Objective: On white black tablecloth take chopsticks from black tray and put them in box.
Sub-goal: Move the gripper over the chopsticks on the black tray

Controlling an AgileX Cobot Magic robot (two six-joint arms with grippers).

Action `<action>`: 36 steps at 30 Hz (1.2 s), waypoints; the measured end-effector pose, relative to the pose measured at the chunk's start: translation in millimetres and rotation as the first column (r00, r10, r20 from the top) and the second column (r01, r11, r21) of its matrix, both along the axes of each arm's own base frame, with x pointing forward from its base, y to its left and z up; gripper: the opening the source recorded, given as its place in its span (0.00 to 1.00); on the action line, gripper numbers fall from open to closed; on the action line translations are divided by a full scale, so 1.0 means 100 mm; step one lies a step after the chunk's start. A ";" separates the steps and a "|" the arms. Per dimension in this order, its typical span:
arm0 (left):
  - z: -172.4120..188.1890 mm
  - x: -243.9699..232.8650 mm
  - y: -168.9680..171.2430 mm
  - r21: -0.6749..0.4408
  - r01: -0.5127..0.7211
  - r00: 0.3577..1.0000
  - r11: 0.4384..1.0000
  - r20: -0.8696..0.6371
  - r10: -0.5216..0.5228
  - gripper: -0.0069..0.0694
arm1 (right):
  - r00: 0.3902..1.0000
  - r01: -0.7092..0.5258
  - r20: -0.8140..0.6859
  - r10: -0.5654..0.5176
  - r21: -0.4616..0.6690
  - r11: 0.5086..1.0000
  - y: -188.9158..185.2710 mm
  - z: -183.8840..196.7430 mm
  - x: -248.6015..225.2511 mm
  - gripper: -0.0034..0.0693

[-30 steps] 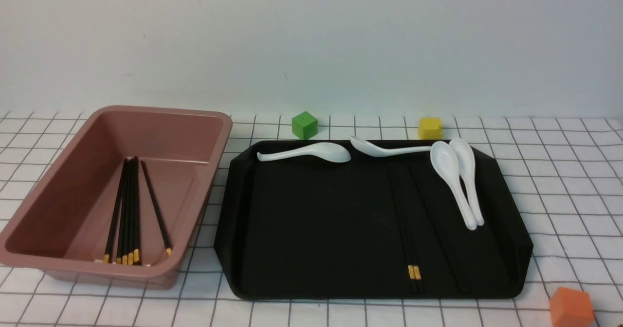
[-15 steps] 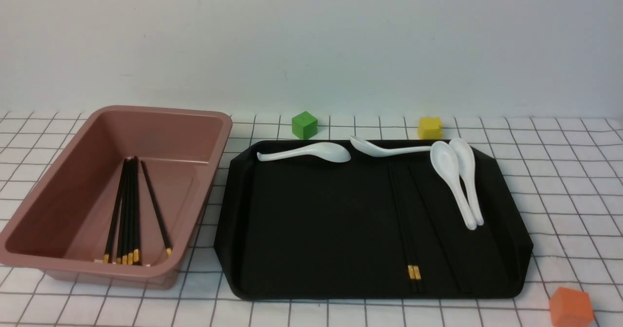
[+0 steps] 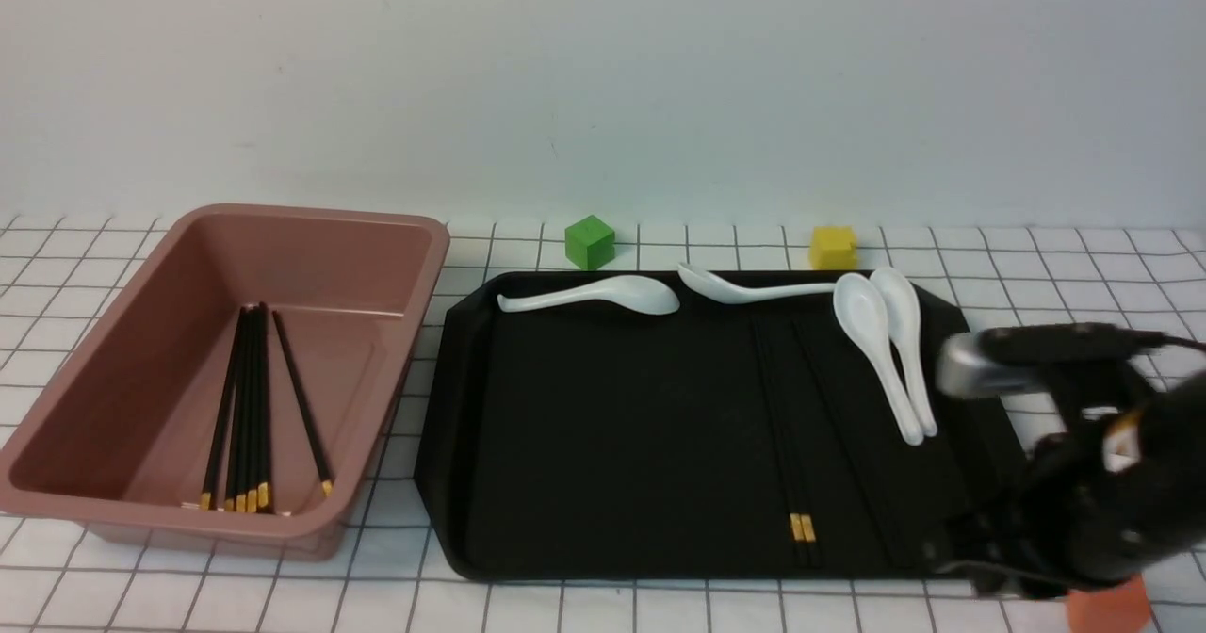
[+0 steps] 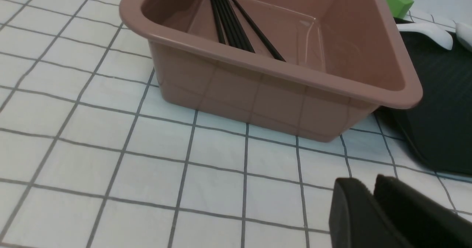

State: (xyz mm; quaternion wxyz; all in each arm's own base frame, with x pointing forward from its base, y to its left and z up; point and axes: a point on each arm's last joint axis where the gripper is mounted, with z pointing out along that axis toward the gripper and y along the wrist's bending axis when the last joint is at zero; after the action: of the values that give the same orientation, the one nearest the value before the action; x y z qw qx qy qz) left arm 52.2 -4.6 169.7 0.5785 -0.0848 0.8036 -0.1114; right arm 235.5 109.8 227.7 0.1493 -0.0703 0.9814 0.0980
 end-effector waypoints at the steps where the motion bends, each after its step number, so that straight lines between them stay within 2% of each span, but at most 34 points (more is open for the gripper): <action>1: 0.00 0.00 0.00 0.000 0.000 1.000 1.000 0.000 0.000 0.22 | 1.000 -0.024 -0.011 0.024 -0.009 1.000 0.11 -0.04 0.08 0.22; 4: 0.00 0.00 0.00 0.000 0.000 1.000 1.000 0.000 0.000 0.23 | 0.999 -0.050 -0.019 0.050 -0.020 0.999 0.34 -0.12 0.29 0.32; 9: 0.00 0.00 0.00 0.000 0.000 1.000 1.000 0.000 0.000 0.23 | 0.999 -0.027 -0.034 0.027 -0.014 1.000 0.58 -0.29 0.67 0.48; 14: 0.00 0.00 0.00 0.000 0.000 1.000 1.000 0.000 0.000 0.24 | 0.996 -0.017 -0.088 0.013 -0.038 0.999 0.70 -0.60 0.89 0.52; 17: 0.00 0.00 0.00 0.000 0.000 1.000 1.000 0.000 0.000 0.24 | 0.993 -0.019 -0.117 0.012 -0.060 0.998 0.72 -0.77 0.93 0.51; 21: 0.00 0.00 0.00 0.000 0.000 1.000 1.000 -0.001 0.000 0.24 | 0.992 -0.024 -0.123 0.015 -0.069 0.997 0.73 -0.79 0.96 0.46; 27: 0.00 0.00 0.00 0.000 0.000 1.000 1.000 -0.001 0.000 0.24 | 0.992 -0.034 -0.124 0.023 -0.083 0.996 0.72 -0.80 0.96 0.24; 33: 0.00 0.00 0.00 0.000 0.000 1.000 1.000 -0.001 0.000 0.24 | 0.993 -0.033 -0.116 0.024 -0.076 0.997 0.70 -0.72 0.93 0.24; 36: 0.00 0.00 0.00 0.000 0.000 1.000 1.000 -0.001 0.000 0.25 | 0.994 -0.029 -0.109 0.023 -0.053 0.998 0.66 -0.38 0.82 0.24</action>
State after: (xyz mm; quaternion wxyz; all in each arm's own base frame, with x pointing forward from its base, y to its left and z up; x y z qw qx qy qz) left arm 52.2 -4.5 169.7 0.5781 -0.0849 0.8039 -0.1114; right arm 317.2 176.0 189.2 0.0924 -0.0815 0.9894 0.0770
